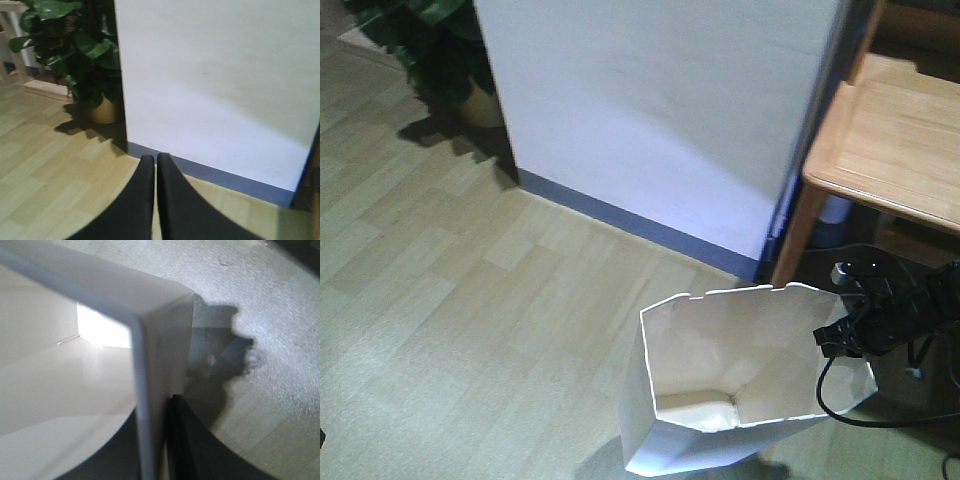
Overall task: Move trash bin to bedside with robot
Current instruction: 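Hold the bin rim with the right gripper while the base turns toward the bed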
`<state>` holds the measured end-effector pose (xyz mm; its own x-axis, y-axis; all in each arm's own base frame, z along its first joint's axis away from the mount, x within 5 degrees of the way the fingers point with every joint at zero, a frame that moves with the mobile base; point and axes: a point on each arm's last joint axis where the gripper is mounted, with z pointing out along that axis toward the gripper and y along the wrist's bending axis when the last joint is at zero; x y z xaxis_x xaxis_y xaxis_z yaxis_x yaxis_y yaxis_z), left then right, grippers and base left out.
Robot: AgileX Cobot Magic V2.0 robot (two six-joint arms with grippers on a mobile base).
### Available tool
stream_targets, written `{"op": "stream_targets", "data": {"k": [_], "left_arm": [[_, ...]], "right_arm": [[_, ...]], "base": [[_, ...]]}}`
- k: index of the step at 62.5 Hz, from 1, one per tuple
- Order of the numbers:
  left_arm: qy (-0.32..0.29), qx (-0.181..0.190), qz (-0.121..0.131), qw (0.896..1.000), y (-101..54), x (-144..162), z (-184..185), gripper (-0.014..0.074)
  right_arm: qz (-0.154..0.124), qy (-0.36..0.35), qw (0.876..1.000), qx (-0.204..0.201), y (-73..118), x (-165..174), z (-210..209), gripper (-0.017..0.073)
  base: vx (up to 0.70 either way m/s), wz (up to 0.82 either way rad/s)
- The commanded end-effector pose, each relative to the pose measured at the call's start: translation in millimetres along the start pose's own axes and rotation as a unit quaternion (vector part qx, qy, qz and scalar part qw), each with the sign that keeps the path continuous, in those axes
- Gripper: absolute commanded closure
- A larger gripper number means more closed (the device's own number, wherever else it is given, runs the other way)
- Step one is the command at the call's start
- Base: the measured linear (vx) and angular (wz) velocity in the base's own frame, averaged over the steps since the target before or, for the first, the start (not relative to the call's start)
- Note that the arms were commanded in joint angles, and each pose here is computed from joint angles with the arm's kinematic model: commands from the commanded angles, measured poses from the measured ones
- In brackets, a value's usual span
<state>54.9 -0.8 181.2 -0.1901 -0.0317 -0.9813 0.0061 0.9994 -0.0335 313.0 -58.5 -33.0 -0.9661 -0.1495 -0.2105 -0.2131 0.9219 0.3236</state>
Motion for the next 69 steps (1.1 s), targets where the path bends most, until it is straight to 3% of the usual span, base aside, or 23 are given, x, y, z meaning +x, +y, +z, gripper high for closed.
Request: {"op": "stream_targets", "data": {"k": [1,69], "left_arm": [[-0.032,0.004,-0.003,0.999,-0.3,-0.8,0.5,0.0599],[-0.032,0.004,-0.003,0.999,-0.3,-0.8,0.5,0.0599]], "right_arm": [[0.009,-0.044,0.996,-0.072,16.9,-19.0,-24.1,0.0564],[0.009,-0.044,0.996,-0.073,16.9,-19.0,-24.1,0.0564]], "base": [[0.03,0.42],[0.06,0.5]]}}
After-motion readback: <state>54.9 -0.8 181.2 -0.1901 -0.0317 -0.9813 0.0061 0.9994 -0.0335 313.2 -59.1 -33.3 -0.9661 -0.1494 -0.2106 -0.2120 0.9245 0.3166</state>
